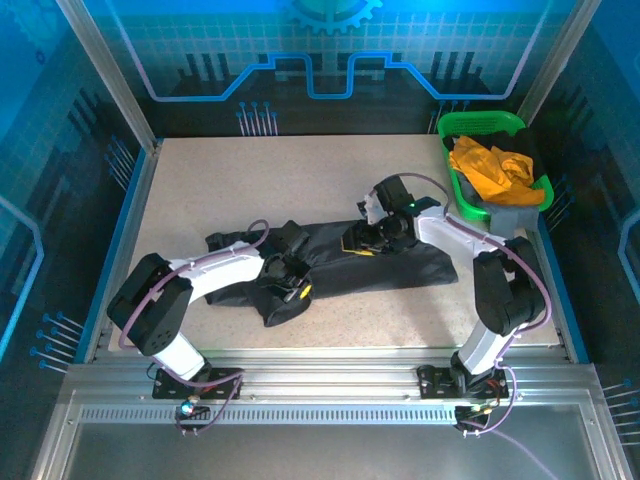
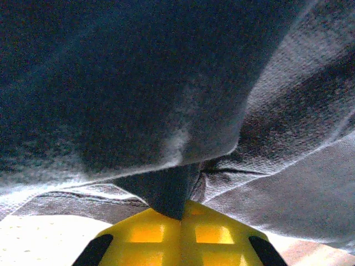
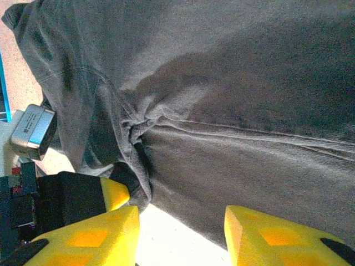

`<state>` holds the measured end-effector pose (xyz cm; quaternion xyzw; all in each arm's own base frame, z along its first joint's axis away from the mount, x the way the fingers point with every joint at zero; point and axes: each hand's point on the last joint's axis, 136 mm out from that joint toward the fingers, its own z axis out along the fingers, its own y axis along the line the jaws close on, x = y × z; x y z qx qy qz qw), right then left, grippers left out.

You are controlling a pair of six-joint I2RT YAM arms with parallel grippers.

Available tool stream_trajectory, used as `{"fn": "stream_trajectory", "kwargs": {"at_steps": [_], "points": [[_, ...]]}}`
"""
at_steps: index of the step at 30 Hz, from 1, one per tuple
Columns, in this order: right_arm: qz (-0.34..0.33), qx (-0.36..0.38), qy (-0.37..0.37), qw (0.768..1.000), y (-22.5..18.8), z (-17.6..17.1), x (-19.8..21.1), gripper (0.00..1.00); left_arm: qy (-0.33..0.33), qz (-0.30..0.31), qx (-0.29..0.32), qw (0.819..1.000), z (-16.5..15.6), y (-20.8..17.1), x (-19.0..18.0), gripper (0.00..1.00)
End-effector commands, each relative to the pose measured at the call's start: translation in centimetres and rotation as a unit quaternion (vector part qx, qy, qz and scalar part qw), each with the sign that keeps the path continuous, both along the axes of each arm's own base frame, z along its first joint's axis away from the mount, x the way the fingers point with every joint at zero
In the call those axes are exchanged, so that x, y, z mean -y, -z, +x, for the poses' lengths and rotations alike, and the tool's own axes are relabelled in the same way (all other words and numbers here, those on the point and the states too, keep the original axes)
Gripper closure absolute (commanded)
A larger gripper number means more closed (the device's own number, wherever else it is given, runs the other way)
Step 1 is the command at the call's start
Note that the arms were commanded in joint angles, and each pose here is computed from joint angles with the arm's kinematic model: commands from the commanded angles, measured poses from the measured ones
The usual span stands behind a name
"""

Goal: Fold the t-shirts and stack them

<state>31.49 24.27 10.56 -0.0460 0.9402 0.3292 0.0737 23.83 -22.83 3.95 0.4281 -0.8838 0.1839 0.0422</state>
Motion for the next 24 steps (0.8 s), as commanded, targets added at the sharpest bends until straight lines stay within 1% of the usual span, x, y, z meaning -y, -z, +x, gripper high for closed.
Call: {"fn": "stream_trajectory", "kwargs": {"at_steps": [1,3,7,14,17,19,22,24], "points": [[0.010,0.006,-0.002,1.000,-0.9,-0.2,0.4,0.55,-0.002,0.015,-0.006,1.000,-0.5,-0.4,-0.2,1.00],[0.009,0.007,-0.002,1.000,-0.8,-0.1,0.4,0.55,0.002,0.018,-0.016,1.000,-1.0,-1.0,0.0,1.00],[0.008,0.007,-0.004,1.000,-0.5,0.0,0.5,0.55,0.013,0.047,-0.034,0.998,-2.0,-1.8,-0.5,1.00],[0.008,0.002,-0.002,1.000,0.1,0.0,0.7,0.55,0.037,0.042,-0.034,0.998,-2.4,-1.2,0.8,1.00],[0.009,0.001,-0.002,1.000,0.4,0.0,0.8,0.55,0.060,0.034,-0.022,0.997,-2.0,-1.0,2.0,1.00],[0.009,0.000,-0.001,1.000,0.4,0.1,0.7,0.55,0.072,0.036,-0.025,0.996,-2.0,-0.8,2.4,0.99],[0.010,-0.001,-0.002,1.000,0.5,0.3,0.6,0.55,0.089,0.011,-0.027,0.996,-1.9,0.0,3.8,0.90],[0.010,0.000,-0.002,1.000,0.5,0.4,0.5,0.55,0.097,-0.001,-0.028,0.995,-1.7,0.5,4.4,0.80]]}}
